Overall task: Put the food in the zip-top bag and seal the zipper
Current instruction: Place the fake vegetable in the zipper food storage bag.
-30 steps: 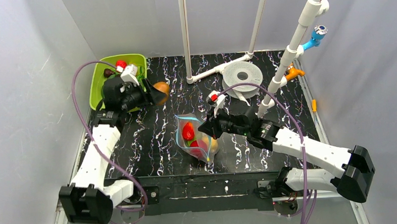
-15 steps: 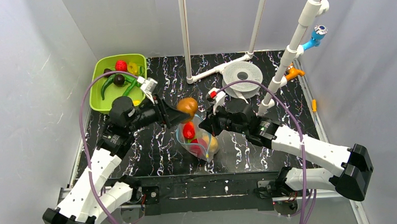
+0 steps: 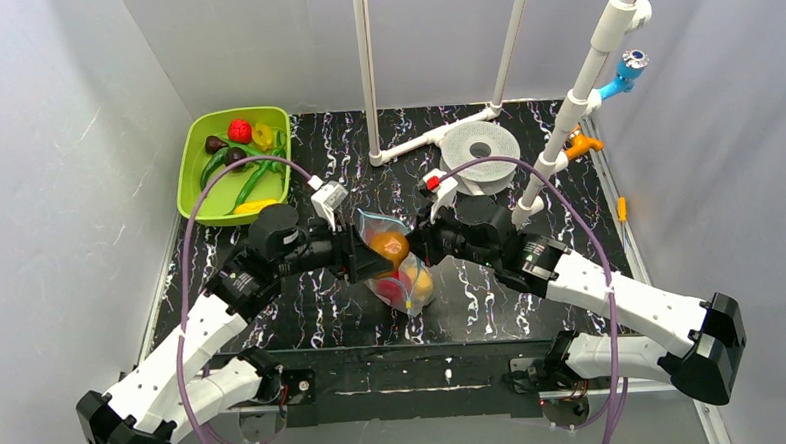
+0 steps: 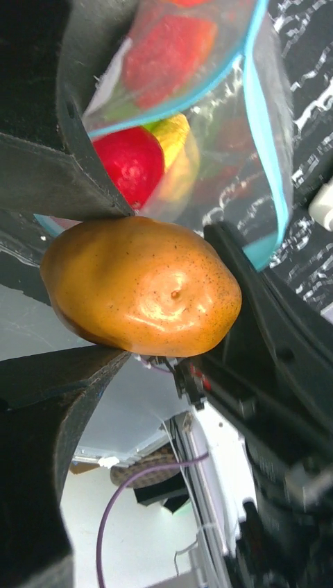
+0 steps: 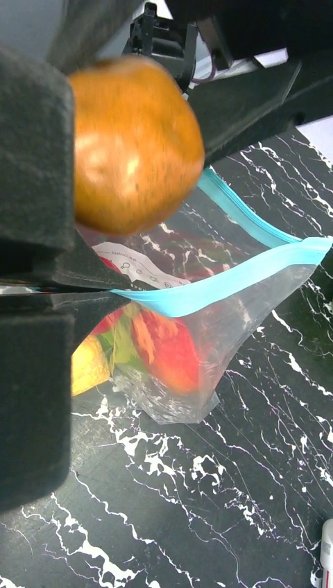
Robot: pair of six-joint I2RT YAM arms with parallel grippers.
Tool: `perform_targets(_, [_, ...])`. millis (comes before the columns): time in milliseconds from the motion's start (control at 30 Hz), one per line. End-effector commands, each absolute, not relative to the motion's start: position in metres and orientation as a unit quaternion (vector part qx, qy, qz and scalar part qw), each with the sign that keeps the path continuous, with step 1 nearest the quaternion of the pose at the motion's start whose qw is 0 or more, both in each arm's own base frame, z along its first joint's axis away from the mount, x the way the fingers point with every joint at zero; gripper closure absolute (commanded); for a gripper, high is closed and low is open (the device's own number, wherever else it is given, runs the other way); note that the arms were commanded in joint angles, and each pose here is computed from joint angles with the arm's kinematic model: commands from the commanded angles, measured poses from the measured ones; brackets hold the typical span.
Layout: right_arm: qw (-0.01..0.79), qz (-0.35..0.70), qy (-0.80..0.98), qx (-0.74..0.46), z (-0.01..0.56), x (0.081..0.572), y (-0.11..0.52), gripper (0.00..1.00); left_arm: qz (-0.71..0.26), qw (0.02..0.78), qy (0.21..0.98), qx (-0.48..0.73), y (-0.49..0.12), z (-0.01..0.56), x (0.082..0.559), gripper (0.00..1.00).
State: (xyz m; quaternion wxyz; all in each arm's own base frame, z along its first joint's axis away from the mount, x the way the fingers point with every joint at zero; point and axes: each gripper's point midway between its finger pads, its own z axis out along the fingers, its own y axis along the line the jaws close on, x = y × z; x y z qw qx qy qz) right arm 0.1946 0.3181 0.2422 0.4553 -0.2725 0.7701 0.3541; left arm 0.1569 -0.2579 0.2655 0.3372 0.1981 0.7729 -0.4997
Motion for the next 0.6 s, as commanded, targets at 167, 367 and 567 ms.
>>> perform_targets(167, [0.48, 0.378, 0.746, -0.263, 0.271, 0.197, 0.323, 0.99, -0.427, 0.332, 0.821, 0.184, -0.246, 0.243, 0.171, 0.87])
perform_targets(367, [0.482, 0.378, 0.746, -0.262, 0.269, 0.196, 0.32, 0.99, -0.405, 0.318, 0.838, 0.179, -0.242, 0.238, 0.172, 0.55])
perform_targets(567, [0.478, 0.38, 0.745, -0.268, 0.267, 0.194, 0.322, 0.99, -0.413, 0.328, 0.832, 0.174, -0.241, 0.248, 0.172, 0.4])
